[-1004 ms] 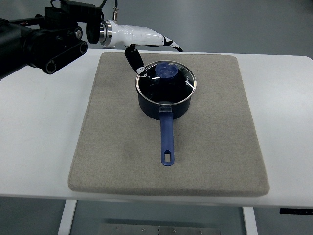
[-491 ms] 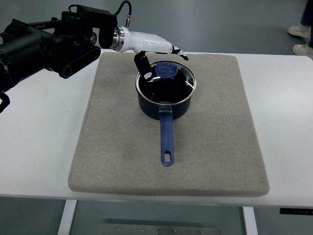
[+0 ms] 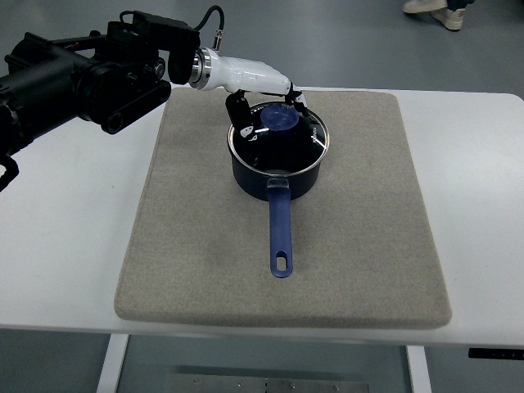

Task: Open pot lid and place left with left hand
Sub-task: 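Lower the left hand and grasp the blue knob of the lid, then lift the glass lid off the saucepan with the left hand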

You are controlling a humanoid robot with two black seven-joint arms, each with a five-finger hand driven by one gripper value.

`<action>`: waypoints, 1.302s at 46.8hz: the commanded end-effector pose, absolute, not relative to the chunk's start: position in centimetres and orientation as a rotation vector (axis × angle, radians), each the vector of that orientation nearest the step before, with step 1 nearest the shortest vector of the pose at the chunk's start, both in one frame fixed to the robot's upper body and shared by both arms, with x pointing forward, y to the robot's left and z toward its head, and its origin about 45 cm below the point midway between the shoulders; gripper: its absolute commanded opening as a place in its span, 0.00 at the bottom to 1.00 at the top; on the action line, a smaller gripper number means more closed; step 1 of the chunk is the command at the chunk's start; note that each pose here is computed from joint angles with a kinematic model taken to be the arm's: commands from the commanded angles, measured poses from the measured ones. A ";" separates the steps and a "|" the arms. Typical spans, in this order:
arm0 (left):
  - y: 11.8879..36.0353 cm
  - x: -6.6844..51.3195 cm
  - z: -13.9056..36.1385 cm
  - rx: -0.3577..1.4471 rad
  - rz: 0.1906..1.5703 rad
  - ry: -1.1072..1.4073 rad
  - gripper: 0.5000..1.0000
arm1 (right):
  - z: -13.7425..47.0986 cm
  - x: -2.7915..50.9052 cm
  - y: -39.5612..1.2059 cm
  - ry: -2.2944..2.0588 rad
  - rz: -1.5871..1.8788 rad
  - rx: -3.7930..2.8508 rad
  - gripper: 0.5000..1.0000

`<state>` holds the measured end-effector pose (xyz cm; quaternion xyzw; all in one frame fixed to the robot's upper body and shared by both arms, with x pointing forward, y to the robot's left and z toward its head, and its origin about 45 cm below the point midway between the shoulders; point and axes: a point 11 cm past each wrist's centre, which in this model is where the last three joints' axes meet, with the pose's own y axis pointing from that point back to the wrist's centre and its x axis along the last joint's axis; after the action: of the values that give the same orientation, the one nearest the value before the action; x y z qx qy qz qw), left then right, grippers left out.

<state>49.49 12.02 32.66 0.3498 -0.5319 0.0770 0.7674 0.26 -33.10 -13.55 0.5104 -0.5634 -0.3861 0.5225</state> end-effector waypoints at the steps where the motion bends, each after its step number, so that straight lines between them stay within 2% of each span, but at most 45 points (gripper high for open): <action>1: 11.9 49.5 32.7 0.759 0.165 -1.157 0.56 | -13.6 0.3 -33.1 -1.349 -0.924 1.223 0.83; 3: 11.9 49.5 32.7 0.759 0.165 -1.157 0.53 | -13.6 0.2 -33.1 -1.348 -0.925 1.222 0.83; 7: 11.9 49.5 32.7 0.760 0.164 -1.158 0.42 | -13.6 0.3 -33.1 -1.349 -0.924 1.223 0.83; 10: 12.0 49.5 32.7 0.762 0.164 -1.159 0.39 | -13.6 0.2 -33.1 -1.348 -0.925 1.222 0.83; 12: 12.0 49.5 32.7 0.763 0.166 -1.159 0.33 | -13.6 0.3 -33.1 -1.349 -0.924 1.223 0.83; 14: 12.0 49.5 32.7 0.762 0.164 -1.159 0.32 | -13.6 0.2 -33.1 -1.348 -0.925 1.222 0.83; 23: 12.1 49.5 32.7 0.764 0.167 -1.159 0.17 | -13.6 0.2 -33.1 -1.348 -0.925 1.222 0.83; 28: 12.1 49.6 32.8 0.764 0.167 -1.160 0.00 | -13.6 0.3 -33.1 -1.349 -0.926 1.224 0.83; 38: 12.5 49.9 34.1 0.759 0.192 -1.172 0.00 | -13.6 0.2 -33.1 -1.348 -0.925 1.222 0.83; 43: 13.8 50.4 35.5 0.768 0.225 -1.187 0.00 | -13.6 0.3 -33.1 -1.349 -0.924 1.223 0.83; 49: 15.8 51.0 36.6 0.793 0.265 -1.193 0.00 | -13.6 0.3 -33.1 -1.349 -0.924 1.223 0.83; 61: 22.2 51.5 37.0 0.864 0.366 -1.160 0.00 | -13.6 0.2 -33.1 -1.348 -0.925 1.222 0.83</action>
<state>51.52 20.81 37.17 0.3867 -0.5334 0.1572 0.7357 0.27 -33.10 -13.55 0.5105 -0.5633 -0.3861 0.5225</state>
